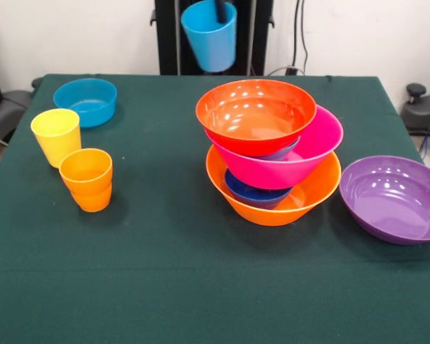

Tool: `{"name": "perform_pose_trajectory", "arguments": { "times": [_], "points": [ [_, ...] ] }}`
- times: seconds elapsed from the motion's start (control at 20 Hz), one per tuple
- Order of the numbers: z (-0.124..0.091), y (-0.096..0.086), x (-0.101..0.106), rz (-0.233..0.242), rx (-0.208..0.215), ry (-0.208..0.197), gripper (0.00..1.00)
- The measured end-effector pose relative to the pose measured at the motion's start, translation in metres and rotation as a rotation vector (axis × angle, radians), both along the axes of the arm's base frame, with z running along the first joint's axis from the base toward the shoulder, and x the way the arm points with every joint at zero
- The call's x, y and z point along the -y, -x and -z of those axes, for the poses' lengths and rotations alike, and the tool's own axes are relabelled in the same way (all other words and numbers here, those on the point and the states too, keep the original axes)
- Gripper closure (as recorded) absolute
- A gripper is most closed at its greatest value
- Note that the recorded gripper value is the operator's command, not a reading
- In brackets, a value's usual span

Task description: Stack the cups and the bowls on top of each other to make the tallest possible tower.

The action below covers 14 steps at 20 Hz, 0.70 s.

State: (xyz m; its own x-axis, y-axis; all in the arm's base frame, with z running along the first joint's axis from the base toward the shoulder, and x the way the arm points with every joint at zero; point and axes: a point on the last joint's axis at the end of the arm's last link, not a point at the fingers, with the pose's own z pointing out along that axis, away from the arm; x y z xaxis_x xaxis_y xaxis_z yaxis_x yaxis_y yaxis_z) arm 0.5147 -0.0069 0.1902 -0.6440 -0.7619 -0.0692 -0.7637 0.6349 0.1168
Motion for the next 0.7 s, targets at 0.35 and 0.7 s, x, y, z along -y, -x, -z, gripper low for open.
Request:
{"name": "perform_pose_trajectory", "arguments": {
  "times": [0.35, 0.7],
  "points": [
    [-0.003, -0.001, -0.041, -0.065, 0.001, -0.003, 1.00],
    [0.014, 0.001, -0.058, -0.083, 0.020, -0.027, 1.00]
  ]
}}
